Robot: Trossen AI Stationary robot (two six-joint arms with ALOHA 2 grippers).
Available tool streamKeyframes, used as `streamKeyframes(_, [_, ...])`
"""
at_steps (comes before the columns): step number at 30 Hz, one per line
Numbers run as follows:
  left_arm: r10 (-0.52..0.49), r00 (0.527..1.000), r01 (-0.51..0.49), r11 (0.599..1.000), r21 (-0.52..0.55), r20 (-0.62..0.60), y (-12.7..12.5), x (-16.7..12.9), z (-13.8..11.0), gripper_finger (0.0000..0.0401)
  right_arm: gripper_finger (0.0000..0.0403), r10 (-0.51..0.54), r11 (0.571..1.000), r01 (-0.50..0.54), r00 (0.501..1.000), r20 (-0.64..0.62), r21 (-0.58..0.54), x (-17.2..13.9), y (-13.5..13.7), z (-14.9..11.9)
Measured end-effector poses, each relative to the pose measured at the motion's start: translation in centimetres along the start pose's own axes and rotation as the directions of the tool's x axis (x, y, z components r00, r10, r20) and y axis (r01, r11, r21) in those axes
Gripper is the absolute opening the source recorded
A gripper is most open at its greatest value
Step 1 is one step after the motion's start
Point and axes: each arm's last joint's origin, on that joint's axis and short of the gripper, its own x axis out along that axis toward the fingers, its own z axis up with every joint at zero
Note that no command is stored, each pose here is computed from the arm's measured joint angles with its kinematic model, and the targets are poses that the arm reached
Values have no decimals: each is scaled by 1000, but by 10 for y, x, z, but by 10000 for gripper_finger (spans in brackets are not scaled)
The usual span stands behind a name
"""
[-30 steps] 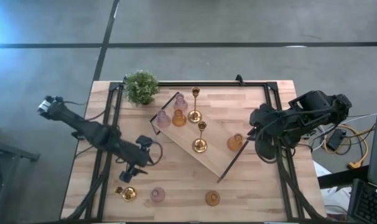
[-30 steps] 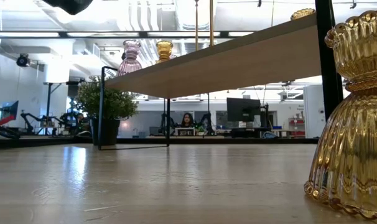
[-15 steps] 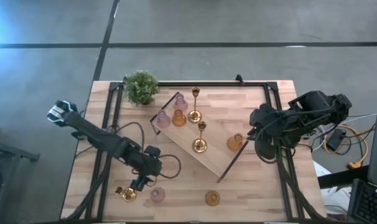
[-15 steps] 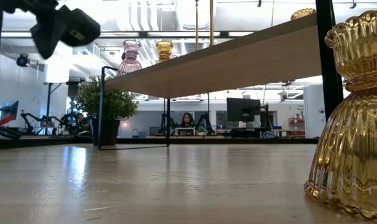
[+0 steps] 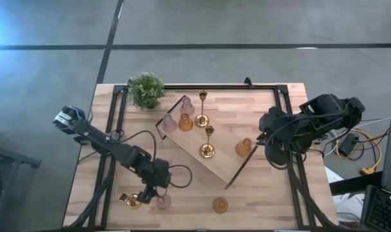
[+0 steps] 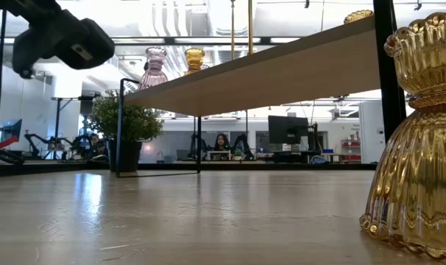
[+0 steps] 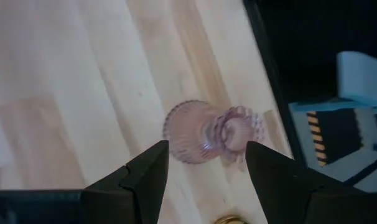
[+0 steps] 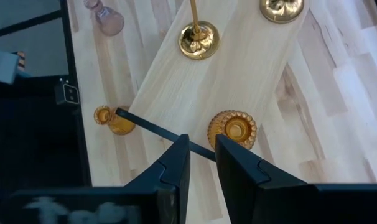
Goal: Pick & Place candle stick holders
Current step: Put the pink candle holder on the shelf
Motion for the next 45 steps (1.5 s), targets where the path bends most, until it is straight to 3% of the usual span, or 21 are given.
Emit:
streamKeyframes(21, [0, 995, -5, 999, -46, -104, 10, 40, -2, 214, 68, 12, 1000, -12, 1000, 17, 2, -7, -3, -3])
streamKeyframes(25, [-8, 994, 3, 999, -48, -111, 10, 42, -2, 169, 72, 12, 1000, -12, 1000, 16, 2, -7, -3, -3])
streamKeyframes(31, [-8, 994, 5, 1000, -27, -112, 9, 40, -2, 34, 74, 11, 1000, -11, 1000, 17, 2, -7, -3, -3])
streamKeyframes(40, [30, 992, -34, 999, -33, -122, 8, 20, -6, 33, 61, 11, 1000, -11, 1000, 17, 2, -7, -3, -3])
streamKeyframes(45, [78, 997, -78, 997, -23, -6, 0, -18, 0, 33, 58, 9, 1000, -9, 1000, 18, 3, -7, -4, -3])
